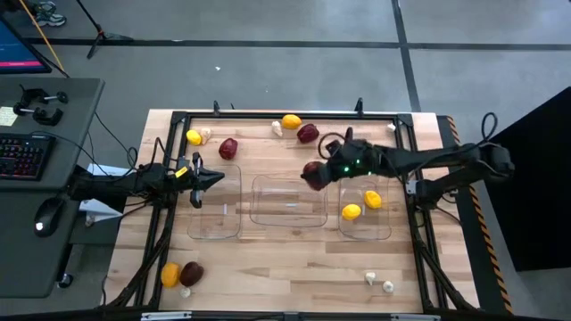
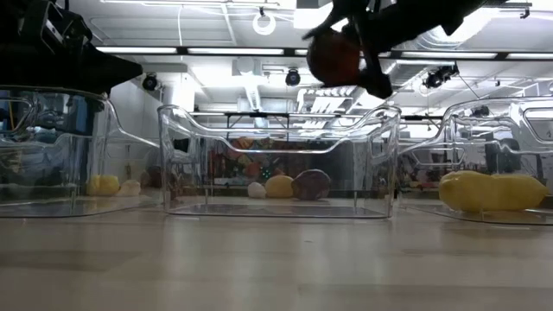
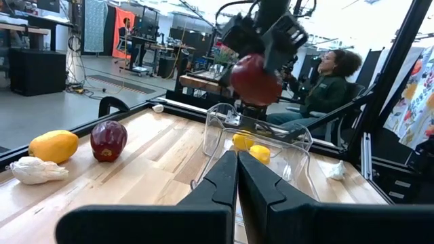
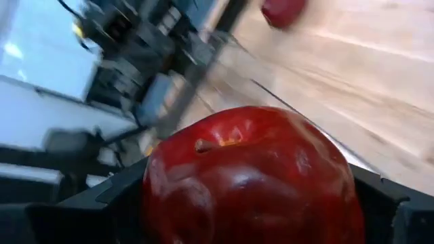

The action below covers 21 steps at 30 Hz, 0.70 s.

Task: Sort produce into baskets
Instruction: Put the top right red apple into the center transparent bin

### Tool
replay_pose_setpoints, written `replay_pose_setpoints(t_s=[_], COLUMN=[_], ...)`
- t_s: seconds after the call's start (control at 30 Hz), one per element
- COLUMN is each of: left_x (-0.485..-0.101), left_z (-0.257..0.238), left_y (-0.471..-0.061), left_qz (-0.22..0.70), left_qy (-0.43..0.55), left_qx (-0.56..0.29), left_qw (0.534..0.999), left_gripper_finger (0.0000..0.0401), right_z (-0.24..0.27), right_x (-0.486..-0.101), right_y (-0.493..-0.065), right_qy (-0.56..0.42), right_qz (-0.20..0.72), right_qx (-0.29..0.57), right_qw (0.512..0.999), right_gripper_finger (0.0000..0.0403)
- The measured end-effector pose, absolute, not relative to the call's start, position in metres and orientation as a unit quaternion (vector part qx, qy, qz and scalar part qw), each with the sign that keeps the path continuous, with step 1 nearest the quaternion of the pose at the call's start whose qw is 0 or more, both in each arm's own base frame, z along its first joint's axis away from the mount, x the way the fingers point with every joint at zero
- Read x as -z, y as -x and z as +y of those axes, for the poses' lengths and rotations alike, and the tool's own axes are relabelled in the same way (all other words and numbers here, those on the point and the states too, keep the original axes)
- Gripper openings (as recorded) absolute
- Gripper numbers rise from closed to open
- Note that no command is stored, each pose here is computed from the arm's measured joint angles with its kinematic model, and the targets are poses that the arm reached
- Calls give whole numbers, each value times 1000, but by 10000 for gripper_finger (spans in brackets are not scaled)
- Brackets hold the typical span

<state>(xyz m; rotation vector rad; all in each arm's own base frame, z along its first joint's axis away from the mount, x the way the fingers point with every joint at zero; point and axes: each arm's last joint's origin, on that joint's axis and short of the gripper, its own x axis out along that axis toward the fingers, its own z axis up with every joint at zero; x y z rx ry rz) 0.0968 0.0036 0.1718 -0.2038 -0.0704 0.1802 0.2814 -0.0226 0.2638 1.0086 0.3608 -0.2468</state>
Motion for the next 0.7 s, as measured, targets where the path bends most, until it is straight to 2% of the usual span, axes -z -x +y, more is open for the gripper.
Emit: replay_pose_setpoints(t_s=[0.17,0.3,0.5,0.7], left_x=[-172,-172,-172,-172], left_z=[4,4,4,4], left_y=[-97,-97,-97,-97], left_qz=[-35,-35,-35,-35], left_qy=[102,101,102,102], left_qx=[-90,-90,-90,-90], left_qw=[990,990,990,990], left_gripper_finger=[0,0,0,0], right_z=[-4,5,9,5], right_x=[-255,-247,-235,-226], right_y=[-289,-295,-311,-318], right_qy=[-511,-528,-549,-530], right_qz=[151,157,173,211], right_qx=[167,167,110,52], right_qw=[830,818,810,820], right_gripper_finger=[340,341,347,395])
